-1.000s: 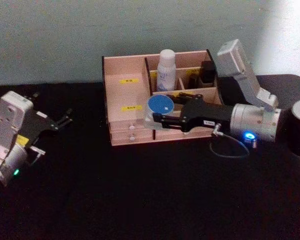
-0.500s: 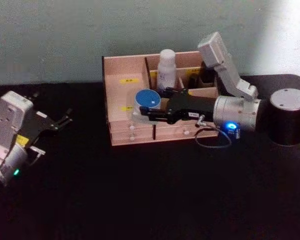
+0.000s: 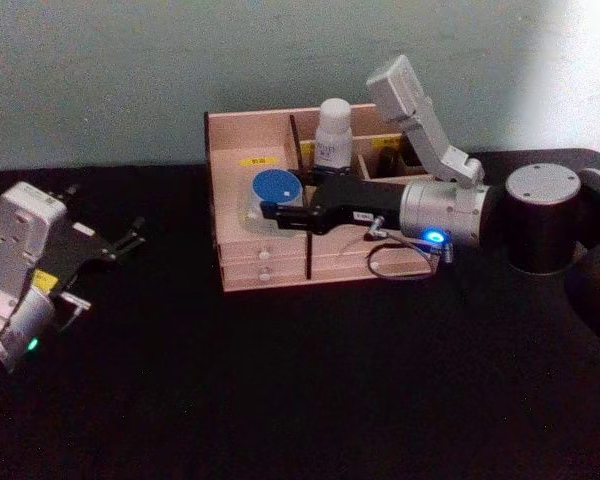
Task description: Pick up the facial cleanser and watermelon frost from the table and place them into the tiered storage box.
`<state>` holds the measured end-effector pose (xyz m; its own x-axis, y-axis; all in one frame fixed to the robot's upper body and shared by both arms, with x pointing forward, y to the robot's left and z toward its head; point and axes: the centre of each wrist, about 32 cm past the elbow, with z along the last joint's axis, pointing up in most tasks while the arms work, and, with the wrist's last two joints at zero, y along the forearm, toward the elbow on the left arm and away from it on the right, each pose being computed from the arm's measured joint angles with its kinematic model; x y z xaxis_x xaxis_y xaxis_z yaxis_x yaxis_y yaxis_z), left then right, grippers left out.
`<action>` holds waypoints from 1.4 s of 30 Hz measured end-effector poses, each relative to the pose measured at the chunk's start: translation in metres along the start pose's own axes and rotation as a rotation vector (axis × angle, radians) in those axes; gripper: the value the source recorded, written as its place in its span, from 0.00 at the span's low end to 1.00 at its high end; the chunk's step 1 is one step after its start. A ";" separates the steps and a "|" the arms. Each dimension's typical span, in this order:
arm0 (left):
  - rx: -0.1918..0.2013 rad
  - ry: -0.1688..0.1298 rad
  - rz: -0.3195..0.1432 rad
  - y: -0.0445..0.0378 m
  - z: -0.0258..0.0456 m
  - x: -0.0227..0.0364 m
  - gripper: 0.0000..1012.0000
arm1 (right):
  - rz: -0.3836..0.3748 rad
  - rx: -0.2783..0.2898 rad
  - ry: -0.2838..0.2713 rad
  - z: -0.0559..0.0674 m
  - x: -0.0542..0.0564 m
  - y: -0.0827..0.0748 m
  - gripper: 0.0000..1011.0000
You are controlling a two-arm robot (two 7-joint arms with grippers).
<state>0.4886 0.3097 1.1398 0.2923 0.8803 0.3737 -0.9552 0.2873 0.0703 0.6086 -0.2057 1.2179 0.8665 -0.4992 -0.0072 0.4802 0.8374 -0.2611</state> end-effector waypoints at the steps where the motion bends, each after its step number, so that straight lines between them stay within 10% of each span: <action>1: 0.000 0.000 0.000 0.0000 0.0000 0.0000 0.99 | 0.000 0.000 0.000 0.000 0.000 0.000 0.71; 42: 0.000 0.000 0.000 0.0000 0.0000 0.0000 0.99 | -0.043 -0.012 0.046 0.003 0.019 0.037 0.71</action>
<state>0.4886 0.3096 1.1398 0.2923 0.8803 0.3737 -0.9552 0.2874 0.0703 0.6433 -0.1833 1.2105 0.8379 -0.5444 -0.0397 0.5149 0.8125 -0.2732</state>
